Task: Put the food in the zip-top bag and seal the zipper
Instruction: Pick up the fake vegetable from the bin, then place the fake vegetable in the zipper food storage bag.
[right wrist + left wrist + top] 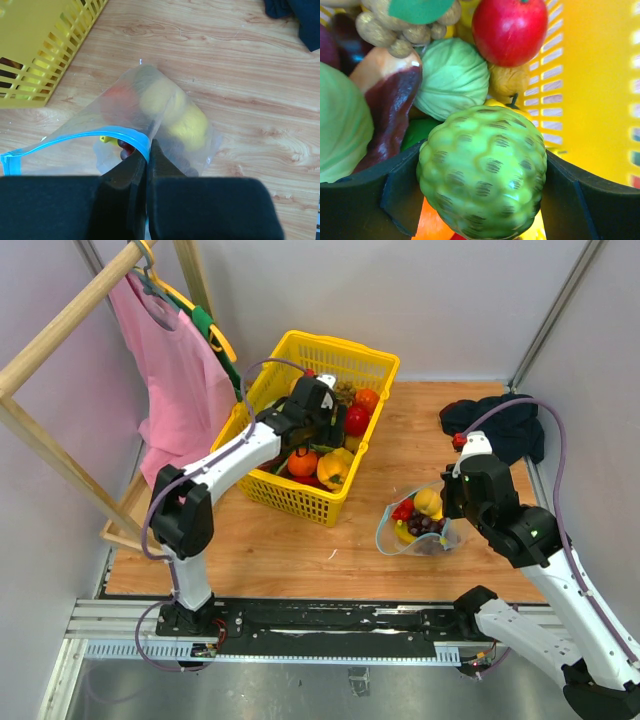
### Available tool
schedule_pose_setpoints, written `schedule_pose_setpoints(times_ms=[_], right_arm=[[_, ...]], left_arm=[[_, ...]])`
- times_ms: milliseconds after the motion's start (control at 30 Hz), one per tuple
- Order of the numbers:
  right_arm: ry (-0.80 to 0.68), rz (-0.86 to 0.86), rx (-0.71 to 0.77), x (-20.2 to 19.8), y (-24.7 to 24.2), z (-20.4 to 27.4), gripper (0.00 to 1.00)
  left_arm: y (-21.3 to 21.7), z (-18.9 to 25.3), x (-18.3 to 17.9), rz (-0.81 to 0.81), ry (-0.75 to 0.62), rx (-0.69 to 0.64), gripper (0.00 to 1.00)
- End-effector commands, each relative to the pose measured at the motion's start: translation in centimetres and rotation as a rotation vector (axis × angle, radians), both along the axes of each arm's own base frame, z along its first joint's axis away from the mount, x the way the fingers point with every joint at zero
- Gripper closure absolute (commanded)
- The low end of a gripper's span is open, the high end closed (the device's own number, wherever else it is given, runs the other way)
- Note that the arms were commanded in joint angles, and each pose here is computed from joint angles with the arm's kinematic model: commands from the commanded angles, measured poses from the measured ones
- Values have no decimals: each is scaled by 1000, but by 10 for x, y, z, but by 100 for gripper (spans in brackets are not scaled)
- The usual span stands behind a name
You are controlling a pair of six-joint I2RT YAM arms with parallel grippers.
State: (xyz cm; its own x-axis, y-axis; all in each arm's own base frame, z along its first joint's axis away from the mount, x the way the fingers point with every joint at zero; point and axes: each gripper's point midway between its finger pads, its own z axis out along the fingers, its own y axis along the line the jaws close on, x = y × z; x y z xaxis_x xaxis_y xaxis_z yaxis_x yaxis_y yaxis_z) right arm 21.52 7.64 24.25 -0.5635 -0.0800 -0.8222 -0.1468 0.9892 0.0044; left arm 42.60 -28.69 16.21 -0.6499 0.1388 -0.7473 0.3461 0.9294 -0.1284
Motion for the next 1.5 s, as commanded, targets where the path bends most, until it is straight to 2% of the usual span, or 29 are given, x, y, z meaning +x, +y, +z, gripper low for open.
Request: schedule_pose_setpoints(times_ms=[0, 400, 600, 800, 1133, 1467], right_arm=[[-42, -20, 52, 5, 2, 12, 99], [-49, -24, 75, 3, 3, 16, 99], [-46, -26, 91, 3, 5, 16, 99], [-43, -21, 104, 2, 7, 17, 99], [-44, -16, 114, 1, 8, 18, 99], [-44, -8, 121, -1, 9, 17, 99]], left_arm=[[12, 44, -10, 21, -66, -42, 61], [24, 120, -66, -24, -179, -130, 63], [8, 156, -106, -143, -253, -182, 64], [-25, 179, -158, -311, -315, -271, 65], [-106, 166, -244, -627, -358, -267, 65], [-165, 130, -266, -756, -348, -238, 68]])
